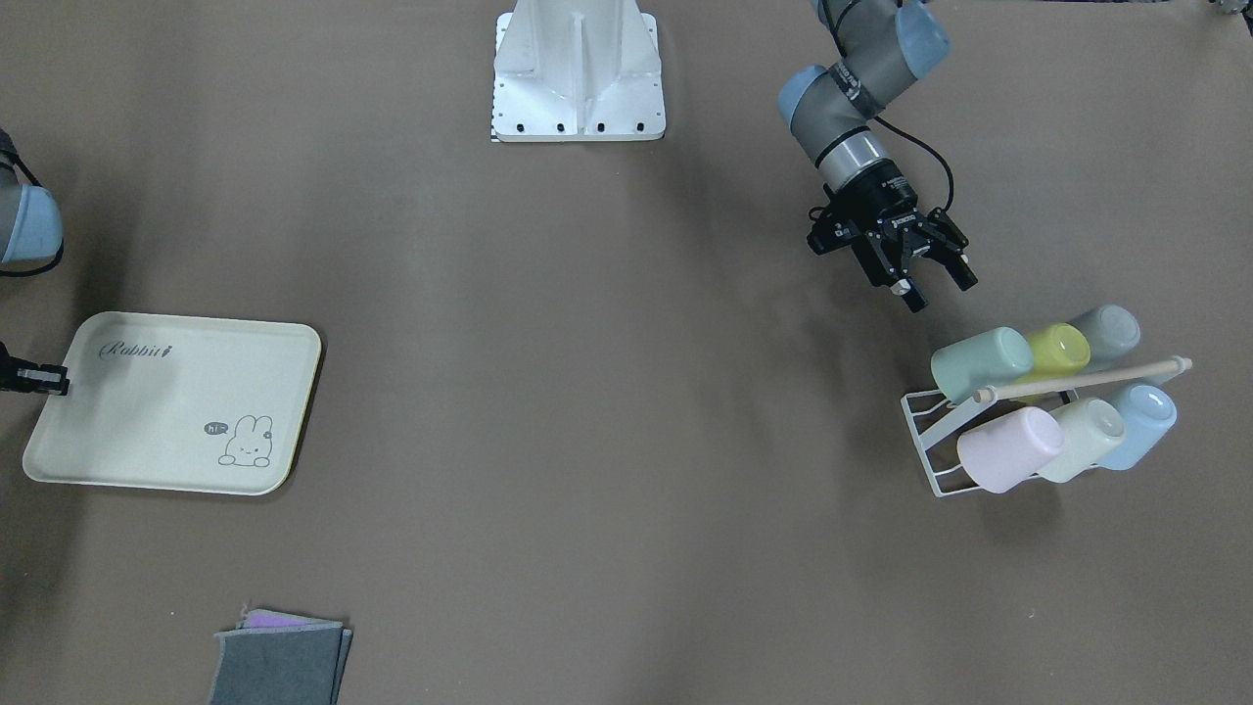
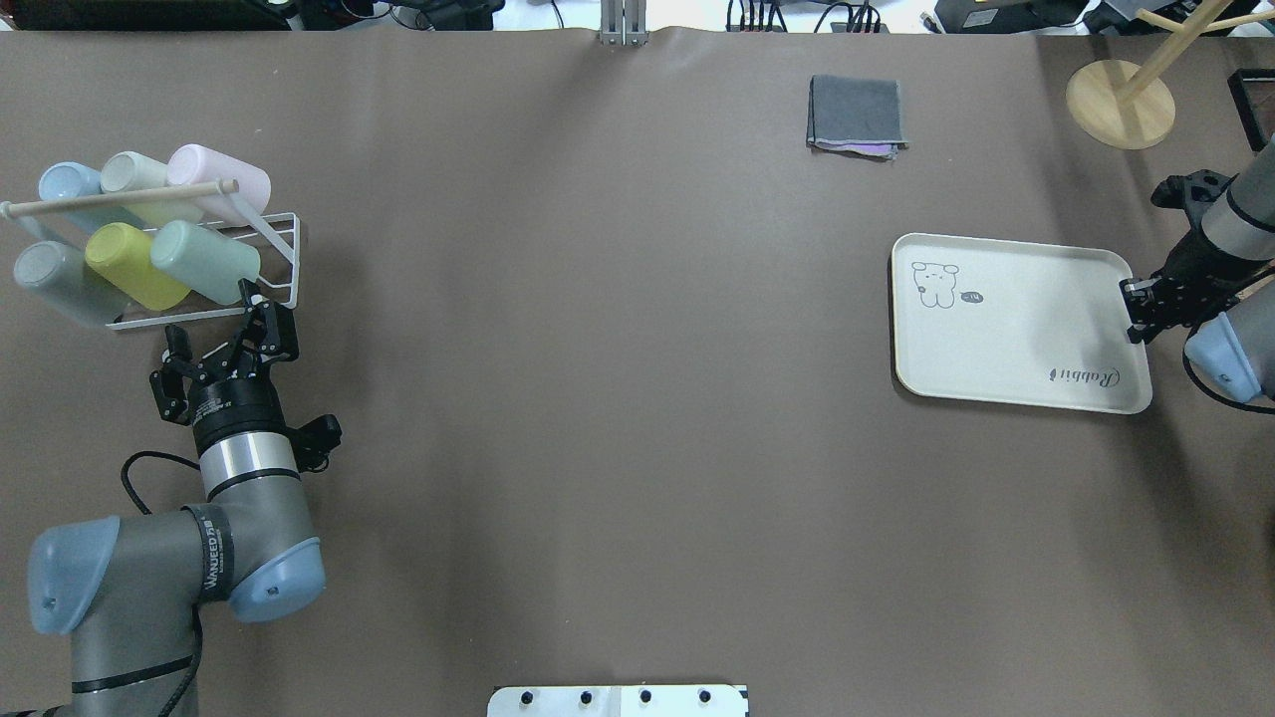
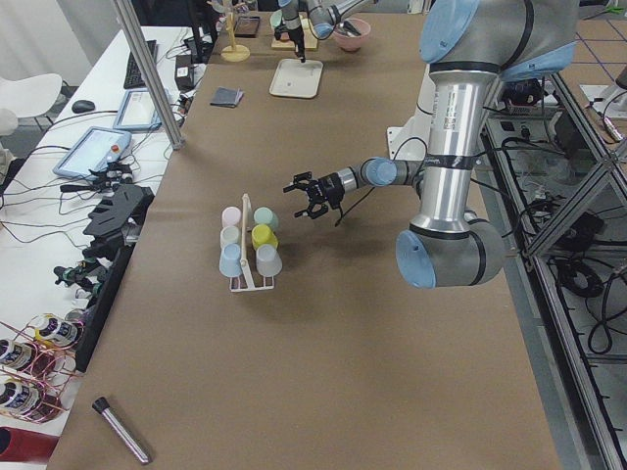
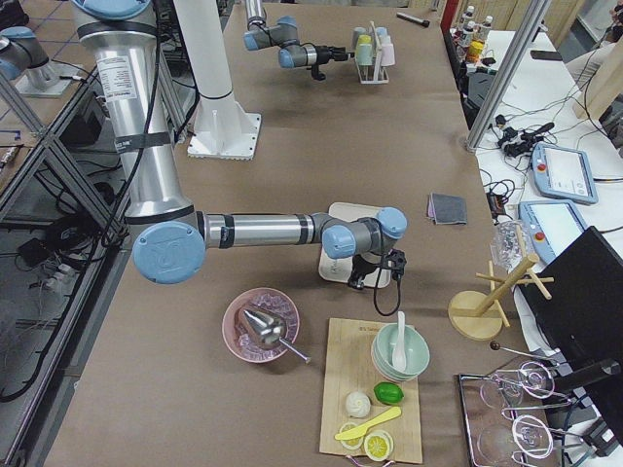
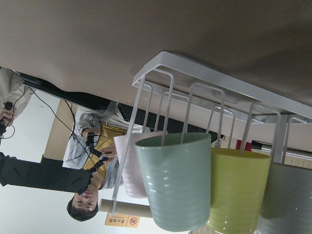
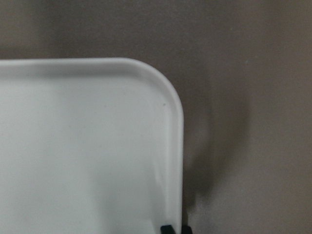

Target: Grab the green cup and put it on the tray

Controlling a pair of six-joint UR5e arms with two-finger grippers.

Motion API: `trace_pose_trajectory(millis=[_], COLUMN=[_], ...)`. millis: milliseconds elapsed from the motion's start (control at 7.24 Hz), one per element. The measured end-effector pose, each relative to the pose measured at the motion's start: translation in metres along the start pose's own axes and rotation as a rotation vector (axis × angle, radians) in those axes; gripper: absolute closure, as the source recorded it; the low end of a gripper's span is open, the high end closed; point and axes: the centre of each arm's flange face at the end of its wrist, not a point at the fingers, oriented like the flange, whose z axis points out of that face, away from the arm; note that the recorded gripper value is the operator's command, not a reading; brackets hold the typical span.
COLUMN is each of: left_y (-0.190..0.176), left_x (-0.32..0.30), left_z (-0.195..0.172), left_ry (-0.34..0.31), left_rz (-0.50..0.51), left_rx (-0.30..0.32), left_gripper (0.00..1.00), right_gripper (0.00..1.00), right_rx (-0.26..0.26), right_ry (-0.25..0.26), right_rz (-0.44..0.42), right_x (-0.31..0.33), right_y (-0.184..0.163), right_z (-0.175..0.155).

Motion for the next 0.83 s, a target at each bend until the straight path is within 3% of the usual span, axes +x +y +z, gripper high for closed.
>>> trace_pose_trajectory(millis=[553, 829], left_y=[-0.016, -0.023], left_x=[0.000, 0.006], left_z=[0.025, 0.033], left_ry=[0.039, 0.049], left_rz=[-0.054, -0.043], left_rx=[-0.001, -0.007], left_gripper=[0.02, 0.02], right_gripper=[1.00, 1.00], right_rx=[0.049, 0.061], right_ry=[-0.035, -0.117], right_rz=[-0.039, -0.065], right_x=[-0.007, -0.009], right_y=[0.014, 0.025], right_z=[-0.023, -0.044])
